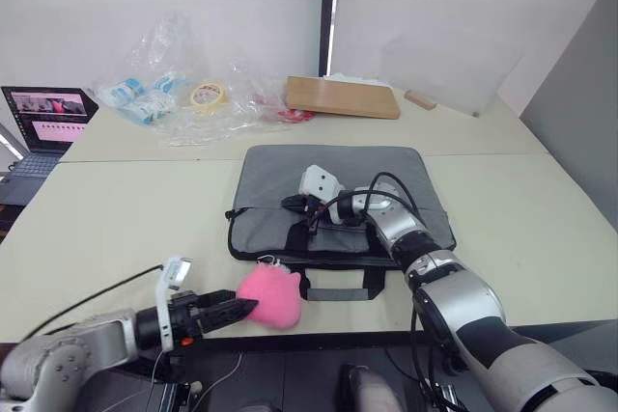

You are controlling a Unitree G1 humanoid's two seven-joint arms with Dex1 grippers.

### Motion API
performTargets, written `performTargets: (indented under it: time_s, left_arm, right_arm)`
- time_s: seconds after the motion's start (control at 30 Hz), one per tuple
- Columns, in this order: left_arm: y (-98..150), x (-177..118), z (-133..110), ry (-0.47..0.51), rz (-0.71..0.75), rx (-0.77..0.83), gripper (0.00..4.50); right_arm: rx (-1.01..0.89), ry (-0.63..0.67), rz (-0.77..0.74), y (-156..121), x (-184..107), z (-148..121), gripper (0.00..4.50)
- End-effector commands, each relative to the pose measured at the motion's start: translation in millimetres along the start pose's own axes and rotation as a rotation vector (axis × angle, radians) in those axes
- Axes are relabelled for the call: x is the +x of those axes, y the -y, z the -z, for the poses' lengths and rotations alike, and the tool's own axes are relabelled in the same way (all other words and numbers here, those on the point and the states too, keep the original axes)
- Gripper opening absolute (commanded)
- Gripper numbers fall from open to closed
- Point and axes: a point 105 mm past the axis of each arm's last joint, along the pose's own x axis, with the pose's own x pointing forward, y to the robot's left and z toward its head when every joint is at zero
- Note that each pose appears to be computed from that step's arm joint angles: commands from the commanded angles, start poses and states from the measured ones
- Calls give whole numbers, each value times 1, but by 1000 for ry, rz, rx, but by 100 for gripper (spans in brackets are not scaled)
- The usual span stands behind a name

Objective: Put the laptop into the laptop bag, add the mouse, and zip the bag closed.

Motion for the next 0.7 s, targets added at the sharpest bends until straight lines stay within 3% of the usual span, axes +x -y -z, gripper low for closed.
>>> performTargets:
  time_s: [0.03, 0.17, 0.37, 0.53, 0.7]
  left_arm:
    - [3, 0, -16, -29, 79, 86, 446]
    - [-4, 12, -29, -91, 138, 134, 446]
    - [-1, 32, -20, -209, 223, 137, 446]
    - [2, 42, -22, -186, 238, 145, 446]
    - [3, 44, -19, -163, 228, 141, 294]
  right_arm:
    - [31, -56, -28, -9, -1, 17, 0]
    - [31, -53, -36, -10, 1, 16, 0]
    - [35, -56, -37, -10, 0, 17, 0]
    - [40, -65, -34, -11, -2, 20, 0]
    - [42, -86, -39, -14, -2, 27, 0]
